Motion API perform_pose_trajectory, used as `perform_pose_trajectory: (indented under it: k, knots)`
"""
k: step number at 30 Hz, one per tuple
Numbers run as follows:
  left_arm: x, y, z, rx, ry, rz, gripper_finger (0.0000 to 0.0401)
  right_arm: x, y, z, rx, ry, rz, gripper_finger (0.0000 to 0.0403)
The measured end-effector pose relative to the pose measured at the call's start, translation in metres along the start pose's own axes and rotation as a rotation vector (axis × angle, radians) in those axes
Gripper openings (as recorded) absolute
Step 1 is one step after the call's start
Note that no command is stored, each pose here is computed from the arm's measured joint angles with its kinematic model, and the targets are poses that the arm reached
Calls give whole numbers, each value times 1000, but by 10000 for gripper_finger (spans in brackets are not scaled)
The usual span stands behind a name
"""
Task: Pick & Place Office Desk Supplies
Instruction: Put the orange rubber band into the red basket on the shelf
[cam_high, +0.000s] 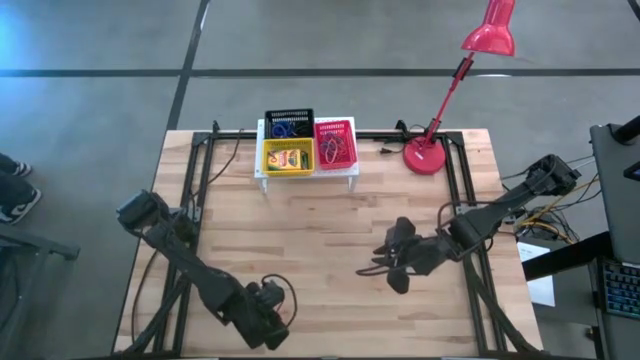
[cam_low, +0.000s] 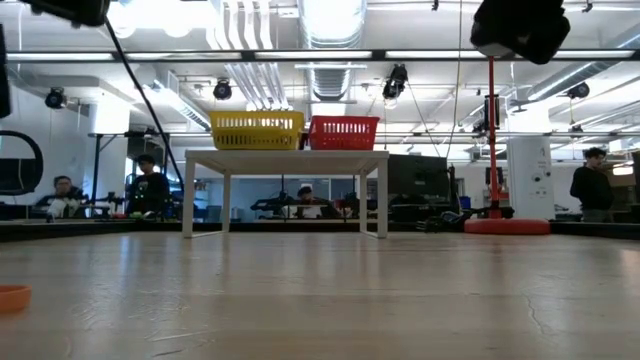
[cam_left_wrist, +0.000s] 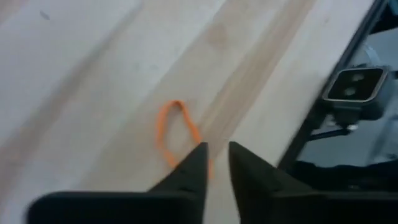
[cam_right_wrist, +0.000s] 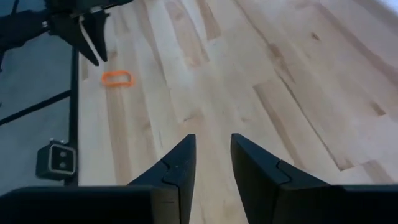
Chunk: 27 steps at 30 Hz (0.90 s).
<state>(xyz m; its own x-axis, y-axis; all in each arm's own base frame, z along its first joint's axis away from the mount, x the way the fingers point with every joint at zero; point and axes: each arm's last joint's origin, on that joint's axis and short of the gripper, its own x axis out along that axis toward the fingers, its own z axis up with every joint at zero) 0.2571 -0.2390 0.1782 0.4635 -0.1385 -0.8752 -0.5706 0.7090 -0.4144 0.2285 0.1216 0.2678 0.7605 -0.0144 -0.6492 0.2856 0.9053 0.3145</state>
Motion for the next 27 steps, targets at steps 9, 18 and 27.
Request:
perform_pose_trajectory:
  k: [9, 18, 27]
  knots:
    - [13, 8, -9, -55, 138, -105, 212, -3, 6, -6, -24, 23, 33, 85]
    - [30, 8, -14, -77, 163, -56, 204, -3, 5, -7, -26, 20, 27, 81]
    - [47, 13, -18, -227, 184, 19, 142, -2, 4, -7, -24, 7, 11, 89]
